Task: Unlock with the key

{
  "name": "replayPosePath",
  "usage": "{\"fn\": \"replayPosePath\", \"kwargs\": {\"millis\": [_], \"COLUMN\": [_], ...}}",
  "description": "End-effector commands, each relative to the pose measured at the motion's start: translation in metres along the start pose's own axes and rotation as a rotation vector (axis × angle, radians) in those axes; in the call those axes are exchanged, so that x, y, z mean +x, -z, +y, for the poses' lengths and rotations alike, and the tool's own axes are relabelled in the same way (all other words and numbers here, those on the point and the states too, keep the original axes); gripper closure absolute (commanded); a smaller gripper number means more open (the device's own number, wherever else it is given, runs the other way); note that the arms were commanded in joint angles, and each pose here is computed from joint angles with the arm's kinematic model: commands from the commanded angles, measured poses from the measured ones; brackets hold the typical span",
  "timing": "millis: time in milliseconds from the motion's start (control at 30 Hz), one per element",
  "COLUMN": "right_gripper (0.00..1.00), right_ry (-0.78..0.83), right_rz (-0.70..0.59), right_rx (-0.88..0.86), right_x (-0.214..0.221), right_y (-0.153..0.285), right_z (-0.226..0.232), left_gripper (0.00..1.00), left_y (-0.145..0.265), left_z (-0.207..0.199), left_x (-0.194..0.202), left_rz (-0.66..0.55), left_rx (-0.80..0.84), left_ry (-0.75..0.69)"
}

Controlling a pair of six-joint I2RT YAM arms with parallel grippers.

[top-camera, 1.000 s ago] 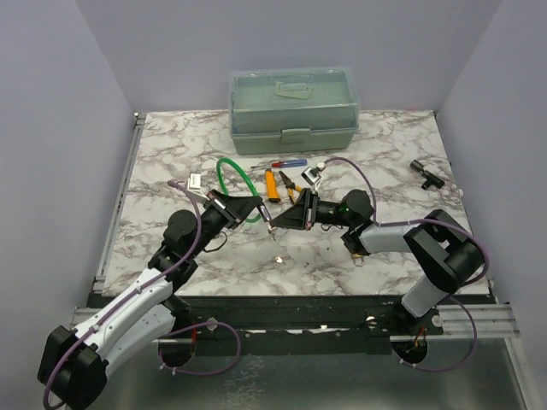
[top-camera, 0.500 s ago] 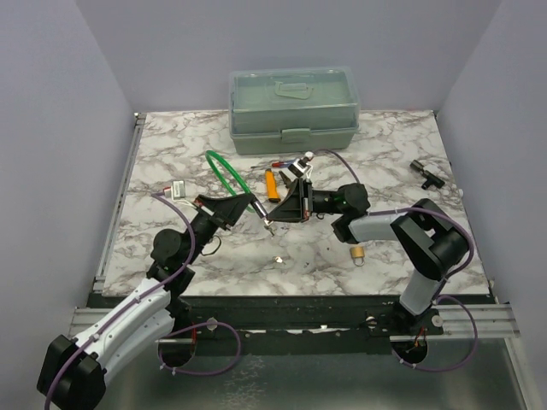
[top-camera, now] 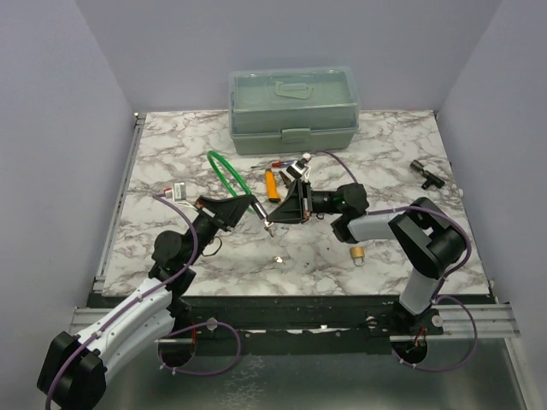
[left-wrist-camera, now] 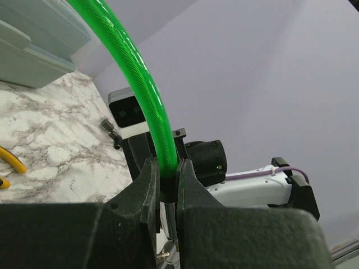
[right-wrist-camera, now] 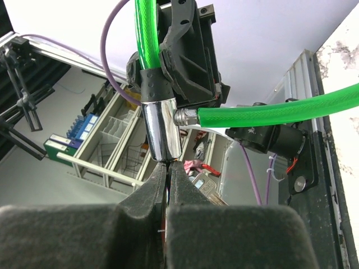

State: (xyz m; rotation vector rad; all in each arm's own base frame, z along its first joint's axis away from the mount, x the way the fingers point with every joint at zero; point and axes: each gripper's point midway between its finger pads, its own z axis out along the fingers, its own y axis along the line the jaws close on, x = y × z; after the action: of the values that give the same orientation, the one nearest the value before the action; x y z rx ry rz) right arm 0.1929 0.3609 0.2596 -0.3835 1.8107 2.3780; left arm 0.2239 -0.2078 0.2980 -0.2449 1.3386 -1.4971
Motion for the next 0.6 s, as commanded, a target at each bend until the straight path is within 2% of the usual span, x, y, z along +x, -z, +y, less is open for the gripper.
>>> {"fn": "replayPosePath", "kwargs": {"millis": [0,233,400,567], "right_gripper": [0.99,1.00,0.99,0.99], "right_ry": [0.174,0.172,0.170,0.177], "right_rz": [-0.128,-0.208,-0.240,-0.252], "right_rx": [-0.082,0.023,0.091,0.142], "right_x": [-0.015,-0.018,-0.021,-0.023], "right_y": [0.000,0.007,0.010,0.012], "right_z": [0.034,0.023,0.013,0.005], "left_gripper": [1.00,1.00,0.98,0.98], "left_y": [0.012,0.015,0.009,0.000], "left_z": [0.013,0.031,0.048,0.058], "left_x": [0.035,0.032,0.036,0.041], "left_rz": [0.164,0.151,0.193,0.231], "left_rx": [-0.037,-0.158,-0.291,-0.350], "left_ry": [-0.020,-0.002,0.014,0.027]}}
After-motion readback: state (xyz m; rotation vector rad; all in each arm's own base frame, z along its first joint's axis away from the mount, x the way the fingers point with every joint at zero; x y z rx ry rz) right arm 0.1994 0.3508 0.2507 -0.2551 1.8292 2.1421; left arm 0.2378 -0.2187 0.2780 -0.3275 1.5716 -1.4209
